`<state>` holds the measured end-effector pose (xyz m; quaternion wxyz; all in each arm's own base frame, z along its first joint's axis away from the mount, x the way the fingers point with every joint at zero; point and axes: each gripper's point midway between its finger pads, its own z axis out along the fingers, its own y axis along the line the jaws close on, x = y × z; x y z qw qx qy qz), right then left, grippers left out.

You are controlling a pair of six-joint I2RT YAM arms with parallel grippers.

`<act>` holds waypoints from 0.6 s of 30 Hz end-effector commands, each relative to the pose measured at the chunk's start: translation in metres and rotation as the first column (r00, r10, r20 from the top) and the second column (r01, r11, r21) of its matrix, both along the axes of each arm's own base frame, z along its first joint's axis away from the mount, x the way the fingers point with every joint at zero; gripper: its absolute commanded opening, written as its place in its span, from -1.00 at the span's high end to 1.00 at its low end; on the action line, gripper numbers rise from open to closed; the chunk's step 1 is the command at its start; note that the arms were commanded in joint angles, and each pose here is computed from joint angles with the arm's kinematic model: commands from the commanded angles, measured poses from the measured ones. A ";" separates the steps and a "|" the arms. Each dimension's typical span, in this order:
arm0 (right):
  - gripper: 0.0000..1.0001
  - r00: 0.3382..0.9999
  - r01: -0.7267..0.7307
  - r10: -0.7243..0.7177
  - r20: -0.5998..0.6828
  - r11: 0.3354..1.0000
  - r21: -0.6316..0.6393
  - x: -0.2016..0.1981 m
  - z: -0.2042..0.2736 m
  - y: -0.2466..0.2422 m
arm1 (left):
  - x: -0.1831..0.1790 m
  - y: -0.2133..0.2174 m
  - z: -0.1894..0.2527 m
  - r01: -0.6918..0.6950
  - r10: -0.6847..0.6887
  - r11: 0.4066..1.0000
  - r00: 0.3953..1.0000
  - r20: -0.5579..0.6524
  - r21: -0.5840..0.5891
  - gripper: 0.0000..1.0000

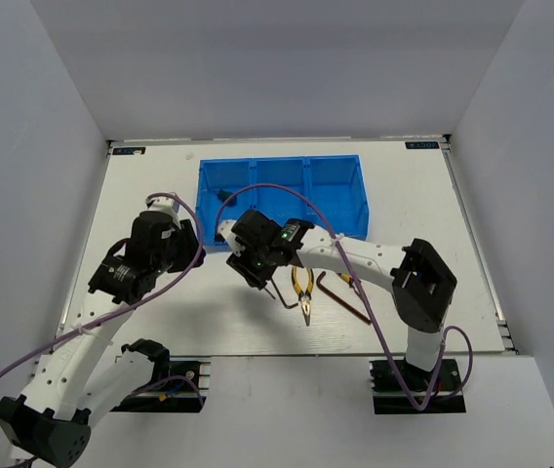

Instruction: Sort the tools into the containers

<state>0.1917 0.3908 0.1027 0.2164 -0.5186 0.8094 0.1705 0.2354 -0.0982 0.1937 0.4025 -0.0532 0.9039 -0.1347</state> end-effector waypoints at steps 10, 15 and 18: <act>1.00 0.912 0.012 -0.130 0.389 0.956 0.293 0.157 0.133 0.086 | -0.024 -0.016 0.007 0.103 -0.098 0.989 0.994 0.049 -0.106 0.57; 1.00 0.859 0.012 -0.212 0.467 0.918 0.396 0.217 0.135 0.109 | -0.033 -0.029 -0.009 0.170 -0.171 0.974 0.985 0.007 -0.151 0.39; 1.00 0.850 0.079 -0.251 0.463 0.930 0.359 0.245 0.100 0.102 | -0.034 -0.033 -0.013 0.184 -0.188 0.970 0.982 -0.006 -0.161 0.16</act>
